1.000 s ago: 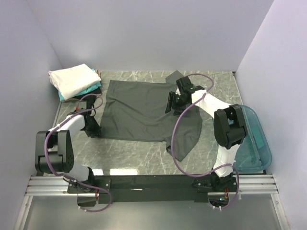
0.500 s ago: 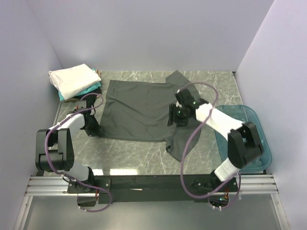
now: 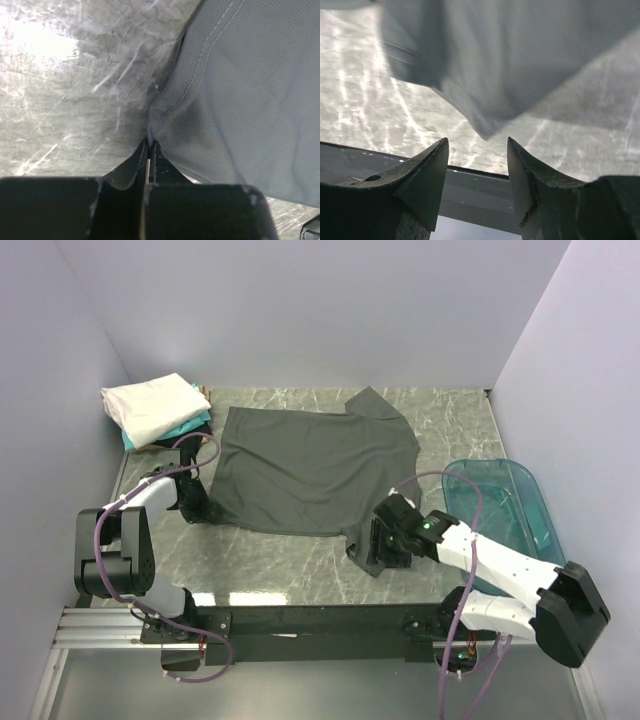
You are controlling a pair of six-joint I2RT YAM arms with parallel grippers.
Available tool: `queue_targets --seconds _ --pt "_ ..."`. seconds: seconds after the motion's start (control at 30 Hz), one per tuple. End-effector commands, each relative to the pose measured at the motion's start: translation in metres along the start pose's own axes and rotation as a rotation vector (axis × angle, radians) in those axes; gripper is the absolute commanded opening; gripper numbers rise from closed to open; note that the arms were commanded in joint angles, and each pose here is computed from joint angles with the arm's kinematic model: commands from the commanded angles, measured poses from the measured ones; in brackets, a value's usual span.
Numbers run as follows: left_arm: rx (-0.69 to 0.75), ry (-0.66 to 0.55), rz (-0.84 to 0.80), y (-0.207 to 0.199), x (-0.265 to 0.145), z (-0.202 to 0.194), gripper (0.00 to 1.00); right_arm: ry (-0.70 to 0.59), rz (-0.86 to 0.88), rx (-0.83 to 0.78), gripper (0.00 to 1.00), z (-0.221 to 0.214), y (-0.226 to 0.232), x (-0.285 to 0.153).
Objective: Fold and stack the t-shirts
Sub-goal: Fold the tshirt
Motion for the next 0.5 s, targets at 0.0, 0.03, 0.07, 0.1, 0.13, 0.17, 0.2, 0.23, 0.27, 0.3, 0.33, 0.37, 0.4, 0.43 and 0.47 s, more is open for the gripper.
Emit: queue_targets --seconds 0.0,0.03,0.07,0.1,0.13,0.17,0.2,0.23,0.27,0.3,0.33,0.37,0.4,0.43,0.47 --pt "0.027 -0.004 -0.042 -0.004 0.0 -0.002 0.01 -0.026 -0.031 0.096 0.57 -0.009 -0.01 0.002" --pt "0.028 -0.005 -0.043 -0.004 0.0 -0.002 0.01 -0.024 -0.033 0.102 0.57 -0.01 -0.011 0.003" --pt "0.031 -0.008 -0.044 -0.004 0.0 -0.001 0.01 -0.018 -0.042 0.11 0.56 -0.013 -0.014 0.006" --pt "0.032 -0.005 -0.047 -0.005 0.0 -0.002 0.01 -0.023 -0.029 0.115 0.56 -0.013 -0.012 0.008" --pt "0.031 -0.007 -0.047 -0.004 0.0 -0.002 0.01 -0.023 -0.026 0.119 0.55 -0.013 -0.012 0.01" --pt "0.034 -0.007 -0.047 -0.005 0.0 -0.002 0.01 -0.022 -0.028 0.127 0.55 -0.013 -0.012 0.013" --pt "0.035 -0.008 -0.046 -0.005 0.0 -0.002 0.01 -0.029 -0.014 0.131 0.55 -0.011 -0.009 0.014" --pt "0.035 -0.008 -0.046 -0.005 0.0 -0.002 0.01 -0.025 -0.015 0.132 0.55 -0.011 -0.008 0.016" --pt "0.038 -0.007 -0.044 -0.006 0.0 -0.002 0.01 -0.024 -0.014 0.134 0.54 -0.01 -0.007 0.017" --pt "0.039 -0.007 -0.044 -0.006 0.0 -0.003 0.01 -0.03 -0.007 0.135 0.54 -0.009 -0.005 0.019" --pt "0.041 -0.007 -0.045 -0.006 0.0 -0.003 0.01 -0.029 -0.01 0.135 0.54 -0.008 -0.004 0.02" --pt "0.039 -0.007 -0.043 -0.006 0.0 -0.002 0.01 -0.02 -0.02 0.13 0.54 -0.008 -0.004 0.023" --pt "0.042 -0.008 -0.041 -0.007 0.0 -0.003 0.01 -0.018 -0.017 0.126 0.53 -0.007 -0.002 0.024" --pt "0.042 -0.006 -0.04 -0.007 0.0 -0.003 0.01 -0.009 -0.019 0.118 0.53 -0.007 -0.001 0.025" --pt "0.043 -0.009 -0.041 -0.007 -0.001 -0.003 0.01 -0.007 -0.021 0.115 0.53 -0.007 -0.001 0.026"
Point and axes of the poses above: each gripper's point midway between its finger pads, its own x axis out along the fingers, its own y axis along the line the jaws close on, z = x × y, the point moved 7 cm from there along -x, back along the fingers, and after that the axes turned 4 degrees about x, right-handed, at the moved point
